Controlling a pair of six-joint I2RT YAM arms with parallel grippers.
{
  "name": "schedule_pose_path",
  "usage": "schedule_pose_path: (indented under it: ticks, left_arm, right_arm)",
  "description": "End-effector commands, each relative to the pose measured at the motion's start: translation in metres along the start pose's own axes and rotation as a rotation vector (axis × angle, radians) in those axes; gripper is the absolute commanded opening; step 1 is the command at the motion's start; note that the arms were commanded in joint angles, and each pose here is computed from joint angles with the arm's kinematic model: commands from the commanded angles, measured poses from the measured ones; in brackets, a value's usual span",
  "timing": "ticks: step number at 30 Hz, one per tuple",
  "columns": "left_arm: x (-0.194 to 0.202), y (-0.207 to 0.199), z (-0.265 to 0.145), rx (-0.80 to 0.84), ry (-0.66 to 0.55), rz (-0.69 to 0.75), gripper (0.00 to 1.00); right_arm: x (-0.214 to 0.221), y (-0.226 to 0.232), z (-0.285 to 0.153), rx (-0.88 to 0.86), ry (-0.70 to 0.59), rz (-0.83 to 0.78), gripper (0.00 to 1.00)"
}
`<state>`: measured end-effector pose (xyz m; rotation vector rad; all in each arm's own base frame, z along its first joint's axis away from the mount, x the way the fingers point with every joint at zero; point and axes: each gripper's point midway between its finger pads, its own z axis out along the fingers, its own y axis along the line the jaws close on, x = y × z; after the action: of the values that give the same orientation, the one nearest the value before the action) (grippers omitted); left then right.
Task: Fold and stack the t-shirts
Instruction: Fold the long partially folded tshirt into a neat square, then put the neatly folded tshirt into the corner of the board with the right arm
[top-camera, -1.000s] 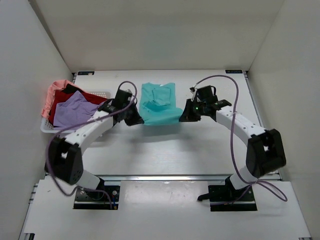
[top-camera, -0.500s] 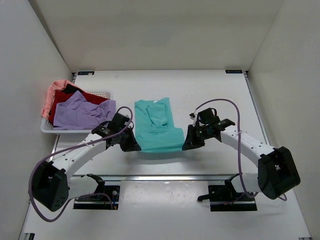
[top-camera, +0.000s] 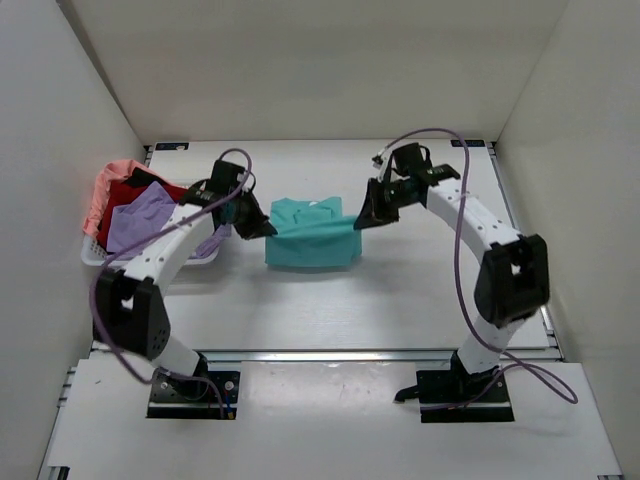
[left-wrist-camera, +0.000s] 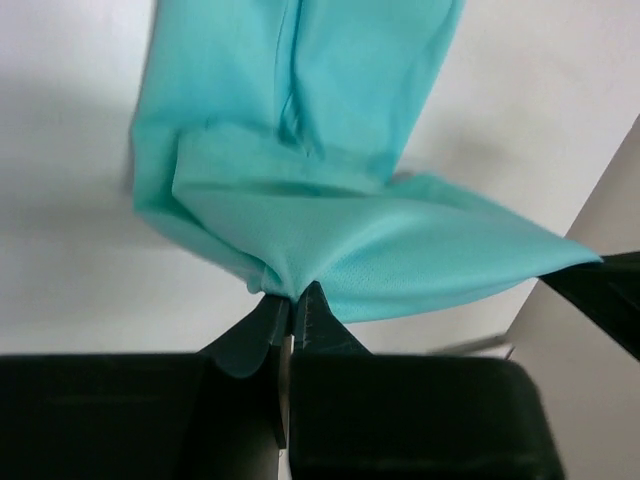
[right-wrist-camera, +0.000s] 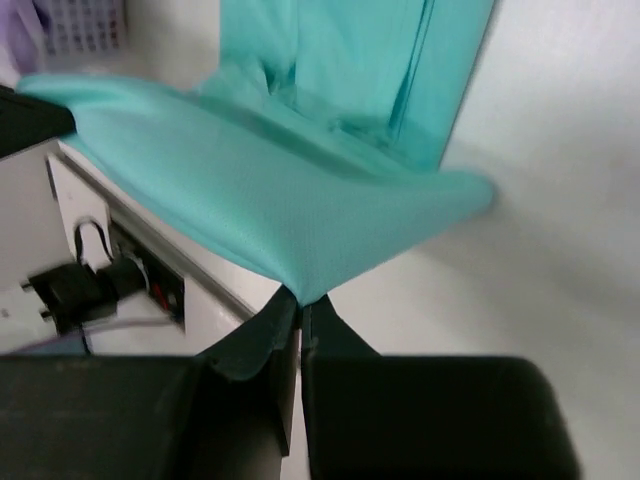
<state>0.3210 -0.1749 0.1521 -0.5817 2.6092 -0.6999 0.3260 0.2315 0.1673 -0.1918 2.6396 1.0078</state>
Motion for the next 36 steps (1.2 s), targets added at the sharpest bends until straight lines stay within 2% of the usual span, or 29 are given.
schedule_pose_path:
  ticks: [1, 2, 3, 4, 5, 6, 8, 9, 13, 14, 19, 24, 26, 33, 36]
  left_arm:
    - [-0.066, -0.023, 0.008, 0.011, -0.106, -0.007, 0.0]
    - [-0.075, -0.019, 0.025, -0.017, -0.088, -0.015, 0.15]
    - [-0.096, -0.024, 0.034, -0.03, -0.111, -0.014, 0.3]
    - [-0.116, -0.038, 0.03, -0.016, -0.156, -0.007, 0.37]
    - [-0.124, -0.03, 0.046, -0.047, -0.145, -0.004, 0.61]
    - [-0.136, -0.036, 0.052, -0.039, -0.151, -0.009, 0.75]
    - [-0.149, -0.042, 0.06, -0.021, -0.153, -0.014, 0.75]
    - [-0.155, -0.042, 0.062, -0.021, -0.155, -0.027, 0.75]
    - [-0.157, -0.054, 0.06, 0.009, -0.173, -0.016, 0.76]
    - [-0.153, -0.056, 0.06, 0.015, -0.164, -0.006, 0.75]
    - [-0.111, -0.059, 0.051, 0.025, -0.094, 0.012, 0.75]
    - [-0.088, -0.048, 0.032, 0.019, -0.071, 0.009, 0.74]
    - [-0.09, -0.044, 0.02, 0.026, -0.084, -0.017, 0.74]
    - [-0.09, -0.037, 0.002, 0.034, -0.1, -0.038, 0.74]
    - [-0.09, -0.04, 0.0, 0.047, -0.106, -0.035, 0.74]
  right_arm:
    - [-0.066, -0.005, 0.001, 0.007, -0.072, -0.043, 0.0]
    - [-0.074, -0.02, 0.019, 0.016, -0.042, -0.014, 0.03]
    - [-0.101, -0.012, 0.011, 0.004, -0.092, -0.041, 0.08]
    - [-0.122, -0.014, 0.017, 0.013, -0.106, -0.046, 0.2]
    - [-0.12, -0.03, 0.037, 0.037, -0.053, -0.011, 0.44]
    - [-0.144, -0.021, 0.027, 0.046, -0.111, -0.047, 0.51]
    - [-0.157, -0.041, 0.044, 0.095, -0.097, -0.02, 0.55]
    - [-0.17, -0.036, 0.04, 0.092, -0.13, -0.055, 0.57]
    - [-0.155, -0.064, 0.064, 0.206, -0.06, -0.092, 0.67]
    - [-0.148, -0.075, 0.066, 0.254, -0.041, -0.089, 0.73]
    - [-0.136, -0.089, 0.085, 0.305, -0.001, -0.113, 0.8]
    - [-0.122, -0.095, 0.111, 0.333, 0.045, -0.115, 0.8]
    - [-0.104, -0.097, 0.133, 0.348, 0.1, -0.117, 0.8]
    - [-0.075, -0.088, 0.163, 0.419, 0.158, -0.126, 0.8]
    - [-0.054, -0.103, 0.169, 0.516, 0.213, -0.12, 0.73]
